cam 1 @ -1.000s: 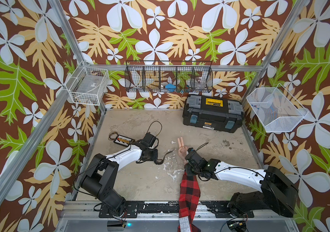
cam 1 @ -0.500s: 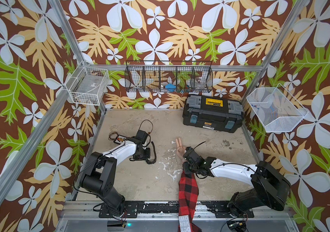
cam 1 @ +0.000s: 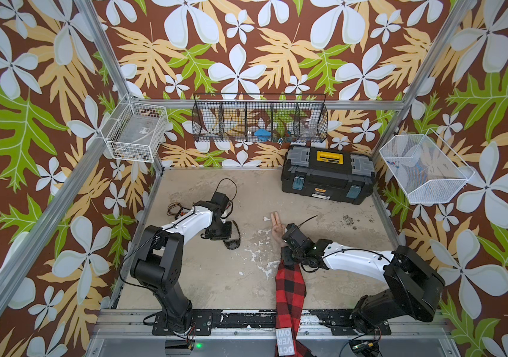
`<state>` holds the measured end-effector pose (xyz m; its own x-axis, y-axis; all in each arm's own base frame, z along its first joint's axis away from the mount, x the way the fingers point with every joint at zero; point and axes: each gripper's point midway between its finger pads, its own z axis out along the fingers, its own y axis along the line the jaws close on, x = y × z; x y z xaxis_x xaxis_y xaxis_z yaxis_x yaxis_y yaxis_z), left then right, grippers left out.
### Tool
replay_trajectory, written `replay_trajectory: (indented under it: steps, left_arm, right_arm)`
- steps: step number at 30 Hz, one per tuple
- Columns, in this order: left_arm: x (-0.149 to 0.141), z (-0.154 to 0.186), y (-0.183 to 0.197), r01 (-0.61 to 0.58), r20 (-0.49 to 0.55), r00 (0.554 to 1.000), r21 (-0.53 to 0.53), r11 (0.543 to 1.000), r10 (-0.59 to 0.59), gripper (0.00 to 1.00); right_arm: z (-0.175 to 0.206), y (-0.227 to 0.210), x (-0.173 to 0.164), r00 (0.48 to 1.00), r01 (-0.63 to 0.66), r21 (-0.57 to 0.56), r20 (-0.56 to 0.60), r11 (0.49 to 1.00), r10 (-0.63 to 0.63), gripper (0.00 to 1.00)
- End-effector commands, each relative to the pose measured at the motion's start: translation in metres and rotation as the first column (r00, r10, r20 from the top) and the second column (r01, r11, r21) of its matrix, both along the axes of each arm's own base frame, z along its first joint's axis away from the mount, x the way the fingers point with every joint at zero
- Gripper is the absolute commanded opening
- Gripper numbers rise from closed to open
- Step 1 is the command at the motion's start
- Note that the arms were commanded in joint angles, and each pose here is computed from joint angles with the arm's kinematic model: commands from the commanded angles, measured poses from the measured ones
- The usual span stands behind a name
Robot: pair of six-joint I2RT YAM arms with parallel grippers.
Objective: Take off the watch
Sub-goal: Place the watch at the center of the board, then reset both arms
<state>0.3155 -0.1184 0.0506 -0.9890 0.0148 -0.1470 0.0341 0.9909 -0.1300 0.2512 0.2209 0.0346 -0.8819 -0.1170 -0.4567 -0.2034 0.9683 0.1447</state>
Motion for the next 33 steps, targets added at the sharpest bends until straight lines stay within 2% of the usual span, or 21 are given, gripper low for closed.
replay_trajectory:
  steps: [1, 6, 12, 14, 17, 19, 20, 21, 22, 23, 26, 31, 33]
  left_arm:
    - [0.002, 0.006, 0.007, 0.000, 0.010, 1.000, 0.037, 0.999, -0.001, 0.35]
    - [0.016, 0.027, 0.008, -0.038, 0.107, 0.994, 0.030, 0.999, 0.035, 0.37]
    - [0.030, 0.056, 0.003, -0.086, 0.258, 0.961, -0.058, 0.995, 0.098, 0.44]
    - [0.034, 0.070, -0.002, -0.085, 0.320, 0.940, -0.107, 0.991, 0.115, 0.51]
    - [0.040, 0.094, 0.000, -0.104, 0.435, 0.885, -0.165, 0.981, 0.167, 0.69]
    - [0.042, 0.110, 0.005, -0.126, 0.513, 0.832, -0.199, 0.972, 0.213, 0.82]
    - [0.043, 0.116, 0.010, -0.148, 0.543, 0.804, -0.210, 0.966, 0.242, 0.86]
    - [0.043, 0.122, 0.015, -0.173, 0.572, 0.774, -0.222, 0.960, 0.272, 0.89]
    - [0.041, 0.127, 0.019, -0.183, 0.597, 0.748, -0.232, 0.955, 0.288, 0.97]
    - [0.040, 0.128, 0.024, -0.198, 0.621, 0.722, -0.237, 0.951, 0.305, 1.00]
    - [0.033, 0.130, 0.046, -0.271, 0.696, 0.618, -0.247, 0.930, 0.365, 1.00]
    - [0.017, 0.137, 0.092, -0.388, 0.842, 0.423, -0.164, 0.907, 0.334, 1.00]
    - [0.008, 0.140, 0.110, -0.446, 0.881, 0.339, -0.158, 0.881, 0.330, 1.00]
  right_arm:
    - [0.008, -0.008, 0.007, 0.999, 0.015, -0.032, 0.040, 0.999, -0.013, 0.64]
    - [0.020, -0.010, 0.010, 0.998, 0.012, -0.011, 0.059, 1.000, -0.011, 0.76]
    - [0.044, -0.014, 0.015, 0.994, -0.012, 0.018, 0.109, 1.000, 0.010, 0.85]
    - [0.054, -0.020, 0.020, 0.991, -0.010, 0.021, 0.135, 1.000, 0.007, 0.87]
    - [0.067, -0.034, 0.030, 0.982, -0.001, 0.015, 0.188, 1.000, -0.001, 0.91]
    - [0.074, -0.050, 0.040, 0.975, 0.011, -0.005, 0.220, 1.000, -0.009, 0.97]
    - [0.077, -0.058, 0.045, 0.971, 0.023, -0.020, 0.237, 1.000, -0.017, 1.00]
    - [0.082, -0.068, 0.051, 0.966, 0.040, -0.030, 0.257, 0.999, -0.031, 1.00]
    - [0.086, -0.079, 0.057, 0.960, 0.055, -0.038, 0.277, 0.998, -0.042, 1.00]
    - [0.087, -0.087, 0.062, 0.955, 0.066, -0.041, 0.293, 0.997, -0.051, 1.00]
    - [0.094, -0.117, 0.077, 0.932, 0.124, -0.056, 0.349, 0.991, -0.096, 1.00]
    - [0.097, -0.174, 0.091, 0.858, 0.287, -0.083, 0.465, 0.954, -0.218, 0.99]
    - [0.099, -0.184, 0.093, 0.821, 0.302, -0.111, 0.536, 0.947, -0.199, 0.99]
